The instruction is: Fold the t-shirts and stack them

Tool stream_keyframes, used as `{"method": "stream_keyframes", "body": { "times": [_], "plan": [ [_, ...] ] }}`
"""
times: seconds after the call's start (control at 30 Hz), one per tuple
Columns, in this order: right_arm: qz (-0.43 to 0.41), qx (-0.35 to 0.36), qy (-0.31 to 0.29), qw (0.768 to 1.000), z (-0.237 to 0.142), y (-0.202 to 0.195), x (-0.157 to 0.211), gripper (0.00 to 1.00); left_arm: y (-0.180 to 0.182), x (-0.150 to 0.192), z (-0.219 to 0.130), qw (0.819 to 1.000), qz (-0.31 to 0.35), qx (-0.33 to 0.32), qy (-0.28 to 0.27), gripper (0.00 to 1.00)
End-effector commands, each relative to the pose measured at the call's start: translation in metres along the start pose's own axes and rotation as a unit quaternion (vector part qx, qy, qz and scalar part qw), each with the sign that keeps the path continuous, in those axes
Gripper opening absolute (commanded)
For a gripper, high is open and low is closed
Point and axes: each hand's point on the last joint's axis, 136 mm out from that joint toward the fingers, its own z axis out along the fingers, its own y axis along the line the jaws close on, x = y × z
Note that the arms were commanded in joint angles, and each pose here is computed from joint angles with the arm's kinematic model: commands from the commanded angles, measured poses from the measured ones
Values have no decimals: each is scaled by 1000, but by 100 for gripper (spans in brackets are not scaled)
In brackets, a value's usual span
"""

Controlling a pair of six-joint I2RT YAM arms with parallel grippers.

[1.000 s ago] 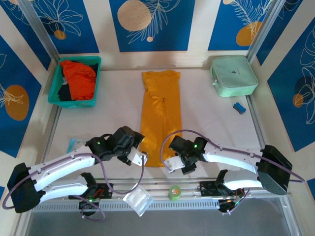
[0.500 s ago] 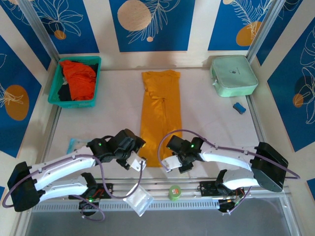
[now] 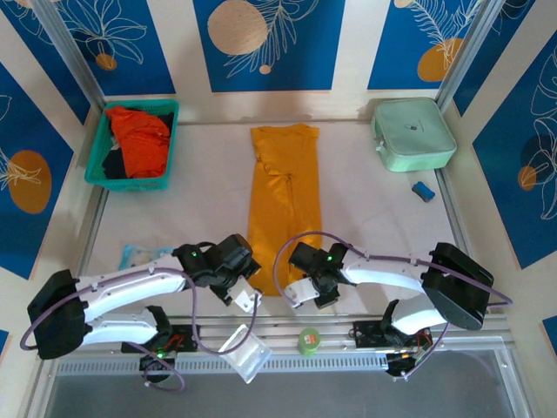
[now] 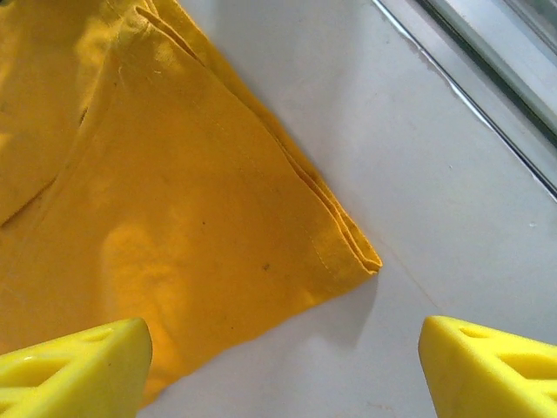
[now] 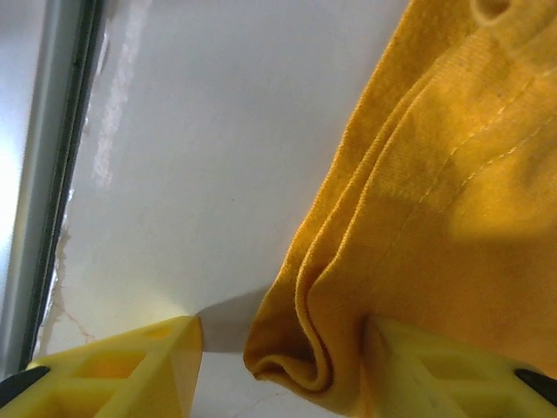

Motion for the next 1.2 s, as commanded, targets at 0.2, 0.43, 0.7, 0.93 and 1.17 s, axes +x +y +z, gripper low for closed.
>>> {"method": "stream_keyframes", "body": {
  "times": [0.2, 0.43, 0.7, 0.93, 1.17],
  "plan": [
    [13, -3, 5, 1000, 8, -9, 2, 45, -15, -9, 16, 999, 8, 50, -14, 73],
    [18, -2, 3, 1000, 6, -8, 3, 41, -27, -4, 26, 997, 4, 78, -2, 60],
    [23, -6, 7, 1000, 8, -7, 5, 40, -28, -7, 32, 995, -9, 103, -8, 51],
    [24, -5, 4, 1000, 8, -8, 4, 40, -42, -5, 31, 991, -12, 133, -5, 62],
    [27, -10, 6, 1000, 10, -8, 4, 39, -35, -6, 45, 993, -8, 120, -7, 57]
  ]
}}
